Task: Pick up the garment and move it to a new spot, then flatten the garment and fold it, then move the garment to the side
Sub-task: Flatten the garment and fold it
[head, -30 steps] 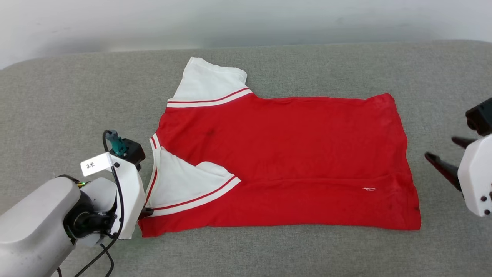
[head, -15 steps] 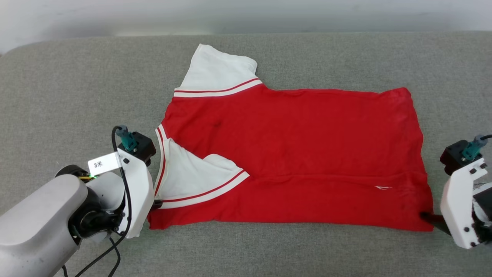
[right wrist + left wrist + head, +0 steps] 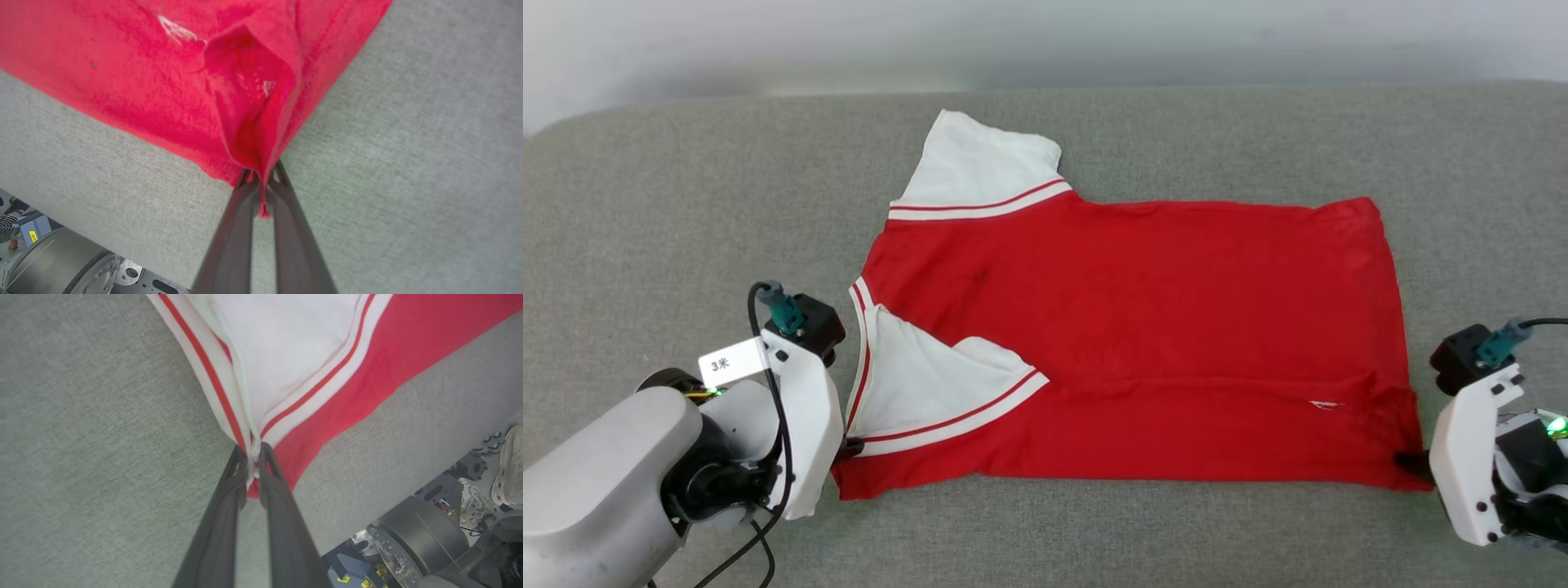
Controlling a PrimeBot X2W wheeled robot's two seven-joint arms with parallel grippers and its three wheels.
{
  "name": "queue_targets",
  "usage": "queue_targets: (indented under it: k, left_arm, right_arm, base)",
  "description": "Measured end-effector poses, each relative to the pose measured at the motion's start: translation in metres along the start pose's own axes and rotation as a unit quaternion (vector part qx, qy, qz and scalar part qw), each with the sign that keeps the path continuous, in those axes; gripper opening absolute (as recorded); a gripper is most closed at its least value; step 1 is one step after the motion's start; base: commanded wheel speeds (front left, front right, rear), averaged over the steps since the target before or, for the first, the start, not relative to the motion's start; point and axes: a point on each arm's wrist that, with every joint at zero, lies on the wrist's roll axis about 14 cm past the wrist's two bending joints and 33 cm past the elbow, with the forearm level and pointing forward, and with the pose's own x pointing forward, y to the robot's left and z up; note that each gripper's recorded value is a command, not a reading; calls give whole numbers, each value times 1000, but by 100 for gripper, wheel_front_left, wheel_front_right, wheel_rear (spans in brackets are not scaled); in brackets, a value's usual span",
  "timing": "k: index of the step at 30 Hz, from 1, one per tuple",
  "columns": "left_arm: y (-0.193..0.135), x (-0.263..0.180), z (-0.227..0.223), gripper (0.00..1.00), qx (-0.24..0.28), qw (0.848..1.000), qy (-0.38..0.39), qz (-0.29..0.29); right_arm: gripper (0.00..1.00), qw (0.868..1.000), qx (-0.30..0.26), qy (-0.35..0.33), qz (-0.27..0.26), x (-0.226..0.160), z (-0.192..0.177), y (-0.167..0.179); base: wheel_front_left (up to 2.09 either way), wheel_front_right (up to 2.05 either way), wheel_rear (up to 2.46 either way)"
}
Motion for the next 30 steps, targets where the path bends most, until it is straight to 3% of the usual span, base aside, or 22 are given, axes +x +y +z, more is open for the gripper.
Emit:
queue_targets:
  k: [5,12,24,25,26,30]
  left_arm:
    - [-6,-15,4,0,1,1000,-21,-2]
    - [-20,-26,-12,0,-1,1000,-24,-15]
    - [-26,4,-50,0,-42,998,24,-34]
    - [-26,5,-49,54,-43,998,21,-34]
    - [-25,5,-47,100,-43,998,17,-33]
    - [-16,-6,-34,100,-35,999,-8,-17]
  right_arm:
    - [0,999,-3,-45,-8,-25,11,-7]
    - [0,999,3,-53,-10,-46,-7,-11]
    - [0,999,33,19,15,-22,-61,7]
    - [60,999,33,15,16,-22,-59,8]
    - [100,999,33,6,13,-22,-56,7]
    - [100,998,28,-54,-5,-32,-32,-1]
  base:
    - [0,0,0]
    - [0,0,0]
    - [0,0,0]
    - [0,0,0]
    - [0,0,0]
    - [0,0,0]
